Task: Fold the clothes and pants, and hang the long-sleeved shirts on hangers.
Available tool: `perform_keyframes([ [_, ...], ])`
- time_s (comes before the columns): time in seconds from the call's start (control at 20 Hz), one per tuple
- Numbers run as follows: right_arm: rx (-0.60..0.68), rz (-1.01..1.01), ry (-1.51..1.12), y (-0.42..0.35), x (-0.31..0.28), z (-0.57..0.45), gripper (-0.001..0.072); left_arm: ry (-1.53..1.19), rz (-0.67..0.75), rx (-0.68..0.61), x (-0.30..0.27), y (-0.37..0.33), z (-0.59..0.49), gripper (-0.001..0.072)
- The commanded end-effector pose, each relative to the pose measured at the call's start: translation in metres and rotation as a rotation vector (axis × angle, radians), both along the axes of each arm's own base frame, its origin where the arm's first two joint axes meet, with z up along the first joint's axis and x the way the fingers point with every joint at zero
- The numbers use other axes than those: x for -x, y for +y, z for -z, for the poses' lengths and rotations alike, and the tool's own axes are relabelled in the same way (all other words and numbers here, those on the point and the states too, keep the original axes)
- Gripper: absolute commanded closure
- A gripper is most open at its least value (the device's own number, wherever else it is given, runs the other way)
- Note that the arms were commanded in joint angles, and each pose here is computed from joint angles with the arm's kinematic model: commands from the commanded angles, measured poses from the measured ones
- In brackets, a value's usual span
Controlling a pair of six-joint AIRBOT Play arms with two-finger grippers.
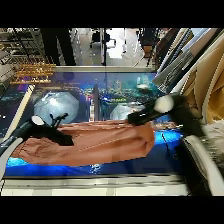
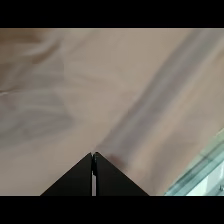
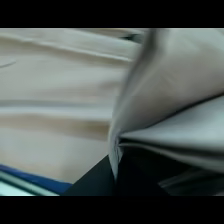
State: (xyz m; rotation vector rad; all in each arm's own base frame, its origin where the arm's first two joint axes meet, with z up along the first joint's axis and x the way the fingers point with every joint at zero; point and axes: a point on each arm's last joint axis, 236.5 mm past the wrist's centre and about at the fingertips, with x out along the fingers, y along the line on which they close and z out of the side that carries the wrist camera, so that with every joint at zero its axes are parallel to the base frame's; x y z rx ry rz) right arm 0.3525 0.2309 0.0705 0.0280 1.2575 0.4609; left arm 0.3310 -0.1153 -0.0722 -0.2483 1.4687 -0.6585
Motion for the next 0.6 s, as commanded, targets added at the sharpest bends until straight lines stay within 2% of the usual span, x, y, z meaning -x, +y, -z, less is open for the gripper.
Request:
perform_keyframes([
  [0.0, -0.081, -0.105, 0.043, 0.15, 0.06, 0.056, 0.0702, -0.027, -0.096, -0.015, -0.011, 0.037, -0.025, 0.0697],
  [0.2, -0.129, -0.179, 0.165, 0.236, 0.099, 0.124, 0.0697, -0.013, -0.174, -0.003, -0.009, 0.069, -0.036, 0.0697],
  [0.25, -0.142, -0.206, 0.155, 0.245, 0.096, 0.118, 0.0602, -0.008, -0.185, -0.001, -0.008, 0.073, -0.036, 0.0697],
  [0.3, -0.137, -0.225, 0.118, 0.245, 0.086, 0.107, 0.0463, -0.008, -0.193, 0.0, -0.008, 0.076, -0.036, 0.0697],
  [0.35, -0.104, -0.235, 0.062, 0.234, 0.069, 0.091, 0.0379, -0.008, -0.198, 0.0, -0.008, 0.077, -0.036, 0.0697],
  [0.4, -0.057, -0.23, 0.012, 0.215, 0.05, 0.075, 0.0363, -0.008, -0.198, 0.0, -0.008, 0.077, -0.036, 0.0697],
  [0.5, 0.057, -0.189, -0.05, 0.154, 0.013, 0.046, 0.0237, -0.009, -0.199, 0.005, -0.009, 0.076, -0.037, 0.0697],
  [0.55, 0.099, -0.196, -0.042, 0.121, 0.002, 0.036, 0.0224, -0.009, -0.2, 0.007, -0.009, 0.076, -0.037, 0.0697],
])
